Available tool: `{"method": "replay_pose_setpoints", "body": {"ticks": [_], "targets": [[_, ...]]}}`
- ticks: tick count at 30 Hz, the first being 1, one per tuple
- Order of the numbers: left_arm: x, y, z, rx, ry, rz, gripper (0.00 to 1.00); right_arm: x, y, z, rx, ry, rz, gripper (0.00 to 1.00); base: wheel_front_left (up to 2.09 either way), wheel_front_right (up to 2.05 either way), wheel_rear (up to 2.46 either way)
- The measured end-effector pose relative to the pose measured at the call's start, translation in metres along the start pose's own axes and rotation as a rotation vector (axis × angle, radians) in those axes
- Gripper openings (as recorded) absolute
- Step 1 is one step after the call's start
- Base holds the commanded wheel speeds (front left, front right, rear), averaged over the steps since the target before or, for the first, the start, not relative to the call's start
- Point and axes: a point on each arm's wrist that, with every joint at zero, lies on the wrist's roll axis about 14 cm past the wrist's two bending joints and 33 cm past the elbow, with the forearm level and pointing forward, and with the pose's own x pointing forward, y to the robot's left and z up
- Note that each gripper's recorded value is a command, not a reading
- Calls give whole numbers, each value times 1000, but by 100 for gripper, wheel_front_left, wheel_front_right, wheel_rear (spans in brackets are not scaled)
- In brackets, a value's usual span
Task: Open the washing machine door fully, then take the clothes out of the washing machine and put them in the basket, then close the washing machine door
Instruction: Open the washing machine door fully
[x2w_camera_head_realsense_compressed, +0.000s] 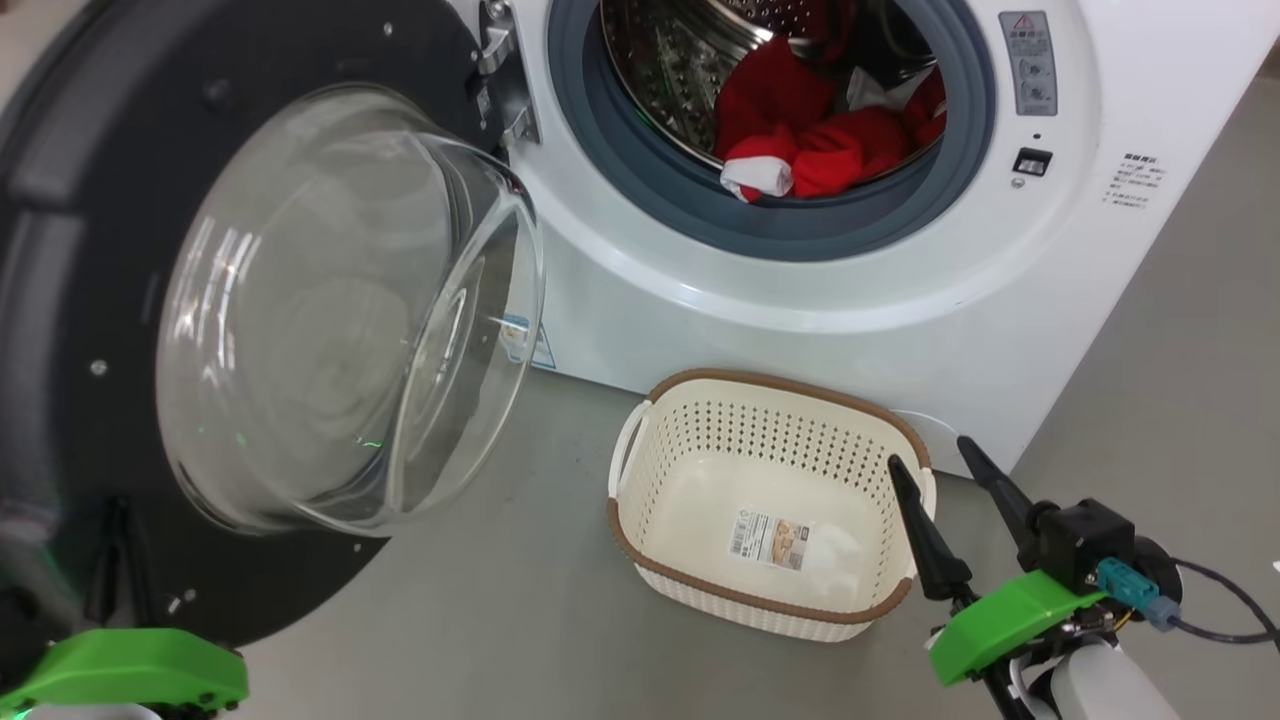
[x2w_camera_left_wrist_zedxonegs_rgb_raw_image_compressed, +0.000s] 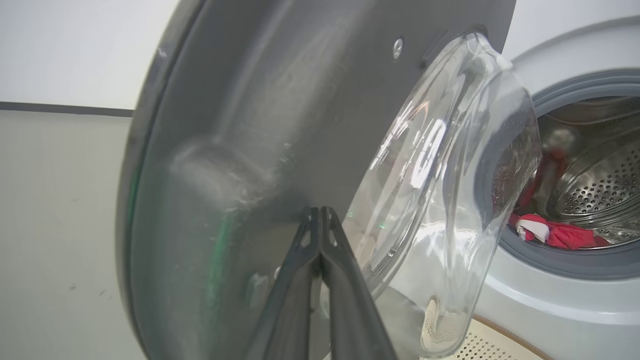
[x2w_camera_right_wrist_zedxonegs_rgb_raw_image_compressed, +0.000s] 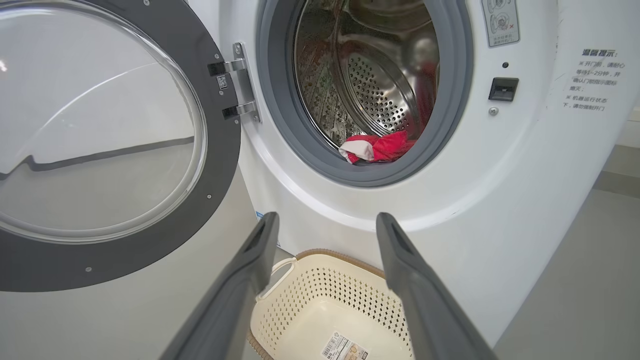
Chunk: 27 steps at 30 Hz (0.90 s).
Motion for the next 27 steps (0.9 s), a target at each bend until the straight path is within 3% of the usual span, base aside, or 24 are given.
{"method": "replay_pose_setpoints", "body": {"ticks": [27], "targets": [[43, 40, -1, 120, -27, 107, 0, 28, -9, -21, -25, 52, 56, 100, 0, 0, 0]]}}
